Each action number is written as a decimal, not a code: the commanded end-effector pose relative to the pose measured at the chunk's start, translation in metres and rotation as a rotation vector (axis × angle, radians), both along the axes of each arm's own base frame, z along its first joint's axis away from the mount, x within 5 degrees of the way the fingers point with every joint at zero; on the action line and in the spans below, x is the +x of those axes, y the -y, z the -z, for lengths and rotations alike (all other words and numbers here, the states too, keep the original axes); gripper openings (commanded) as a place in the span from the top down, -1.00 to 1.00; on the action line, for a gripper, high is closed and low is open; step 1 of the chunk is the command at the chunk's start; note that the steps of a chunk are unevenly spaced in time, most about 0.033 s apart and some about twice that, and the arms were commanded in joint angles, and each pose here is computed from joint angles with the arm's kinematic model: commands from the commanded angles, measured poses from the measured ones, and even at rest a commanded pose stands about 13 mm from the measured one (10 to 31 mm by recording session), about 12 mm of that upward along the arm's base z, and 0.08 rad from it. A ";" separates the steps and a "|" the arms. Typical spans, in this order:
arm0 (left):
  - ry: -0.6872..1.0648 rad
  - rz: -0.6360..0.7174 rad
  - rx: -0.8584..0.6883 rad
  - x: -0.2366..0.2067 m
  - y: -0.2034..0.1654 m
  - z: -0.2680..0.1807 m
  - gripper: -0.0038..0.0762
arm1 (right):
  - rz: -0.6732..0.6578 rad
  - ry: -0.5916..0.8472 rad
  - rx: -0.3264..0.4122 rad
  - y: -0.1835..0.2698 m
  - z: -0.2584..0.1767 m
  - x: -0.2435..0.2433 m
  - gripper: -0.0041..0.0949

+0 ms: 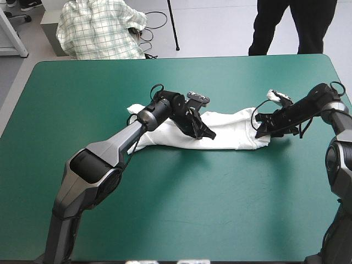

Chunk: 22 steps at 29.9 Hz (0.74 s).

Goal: Fold the cloth

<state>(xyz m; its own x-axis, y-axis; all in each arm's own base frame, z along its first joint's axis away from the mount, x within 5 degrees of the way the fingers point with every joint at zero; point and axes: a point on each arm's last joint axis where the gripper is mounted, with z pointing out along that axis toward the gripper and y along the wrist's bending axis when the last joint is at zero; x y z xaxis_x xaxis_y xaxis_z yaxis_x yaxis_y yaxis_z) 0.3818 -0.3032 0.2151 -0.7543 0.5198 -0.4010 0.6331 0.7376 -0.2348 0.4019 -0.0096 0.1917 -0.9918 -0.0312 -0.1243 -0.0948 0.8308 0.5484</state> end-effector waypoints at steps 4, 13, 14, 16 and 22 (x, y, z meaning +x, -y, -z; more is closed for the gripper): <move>0.033 -0.006 -0.046 -0.003 0.000 -0.026 0.93 | 0.009 0.026 0.100 -0.010 -0.020 0.000 0.95; 0.024 -0.004 -0.040 -0.004 0.000 -0.025 0.93 | 0.042 0.286 0.185 -0.013 -0.110 0.000 0.95; 0.023 -0.006 -0.041 -0.004 0.000 -0.025 0.93 | 0.042 0.303 0.183 -0.013 -0.117 -0.002 0.95; 0.023 -0.008 -0.041 -0.004 -0.001 -0.025 0.93 | 0.037 0.351 0.180 -0.014 -0.135 -0.008 0.95; 0.027 -0.026 -0.051 -0.003 -0.001 -0.026 0.93 | 0.038 0.418 0.194 -0.018 -0.160 -0.020 0.95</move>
<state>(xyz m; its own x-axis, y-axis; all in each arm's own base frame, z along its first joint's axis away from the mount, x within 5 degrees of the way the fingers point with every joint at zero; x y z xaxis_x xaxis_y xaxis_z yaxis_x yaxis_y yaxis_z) 0.3816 -0.3032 0.2153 -0.7636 0.5099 -0.3961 0.6225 0.7444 -0.2416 0.3961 0.0045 0.3114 -0.9016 0.0508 -0.4296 -0.2462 0.7563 0.6062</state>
